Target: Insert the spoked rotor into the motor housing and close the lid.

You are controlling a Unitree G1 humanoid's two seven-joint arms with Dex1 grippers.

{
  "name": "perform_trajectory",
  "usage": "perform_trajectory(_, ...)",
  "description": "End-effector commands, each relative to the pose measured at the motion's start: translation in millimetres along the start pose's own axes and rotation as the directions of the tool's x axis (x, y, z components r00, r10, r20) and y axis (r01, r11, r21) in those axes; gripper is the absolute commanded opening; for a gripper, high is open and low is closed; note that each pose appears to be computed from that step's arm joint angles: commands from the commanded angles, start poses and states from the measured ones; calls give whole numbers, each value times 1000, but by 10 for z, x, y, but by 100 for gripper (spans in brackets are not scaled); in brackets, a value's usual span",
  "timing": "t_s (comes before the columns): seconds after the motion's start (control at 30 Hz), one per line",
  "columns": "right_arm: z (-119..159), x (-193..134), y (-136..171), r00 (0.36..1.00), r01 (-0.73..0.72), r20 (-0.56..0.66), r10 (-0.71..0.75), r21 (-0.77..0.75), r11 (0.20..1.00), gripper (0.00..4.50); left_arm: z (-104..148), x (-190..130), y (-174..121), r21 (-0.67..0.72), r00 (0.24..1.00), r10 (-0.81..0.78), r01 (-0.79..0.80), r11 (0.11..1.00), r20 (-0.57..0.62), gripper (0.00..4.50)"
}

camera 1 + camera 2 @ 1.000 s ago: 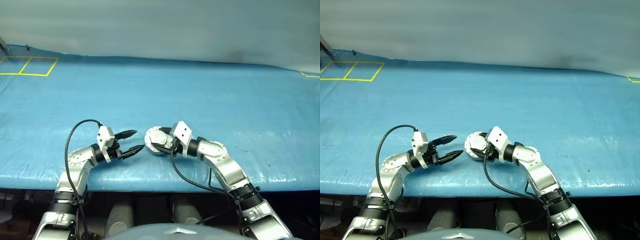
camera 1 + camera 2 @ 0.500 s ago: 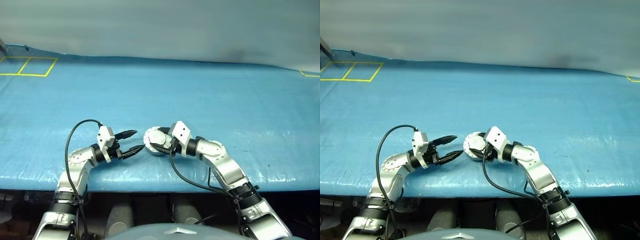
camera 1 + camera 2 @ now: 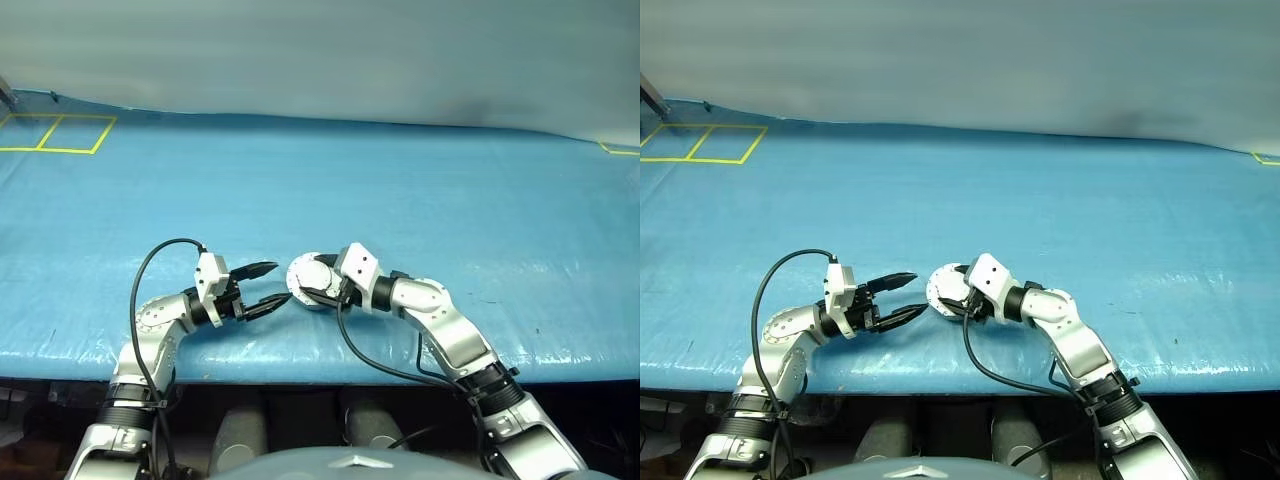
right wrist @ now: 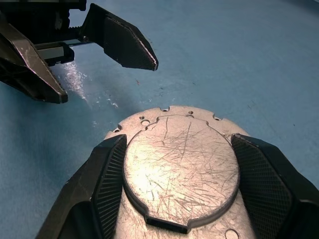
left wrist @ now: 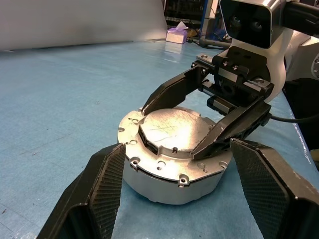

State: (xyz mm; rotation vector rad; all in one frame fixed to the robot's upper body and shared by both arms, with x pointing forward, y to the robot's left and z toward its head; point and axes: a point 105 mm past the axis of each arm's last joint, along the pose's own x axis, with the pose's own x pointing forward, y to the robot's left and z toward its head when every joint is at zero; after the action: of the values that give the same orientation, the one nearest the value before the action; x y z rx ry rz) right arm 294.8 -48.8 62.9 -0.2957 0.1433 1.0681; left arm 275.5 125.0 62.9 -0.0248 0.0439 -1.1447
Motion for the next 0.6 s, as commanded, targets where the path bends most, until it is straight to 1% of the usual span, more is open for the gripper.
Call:
perform_trajectory(0.03,-329,-86,-75,991,52,-130,-43,61,997,300,111,23,-59,31,999,-40,40,999,31,367)
perform_trajectory(0.17,-307,-74,-101,991,66,-121,-56,74,995,300,111,21,-70,30,998,-49,48,998,31,367)
perform_trajectory(0.33,-266,-44,-52,994,46,-99,-35,108,993,300,113,19,-72,36,998,-53,52,998,30,367)
perform_trajectory(0.47,-299,-40,-41,993,47,-109,-34,114,992,300,112,16,-70,40,998,-52,51,998,29,367)
perform_trajectory(0.6,-349,-57,-5,991,25,-133,-14,81,996,300,103,14,-68,42,998,-49,48,998,27,367)
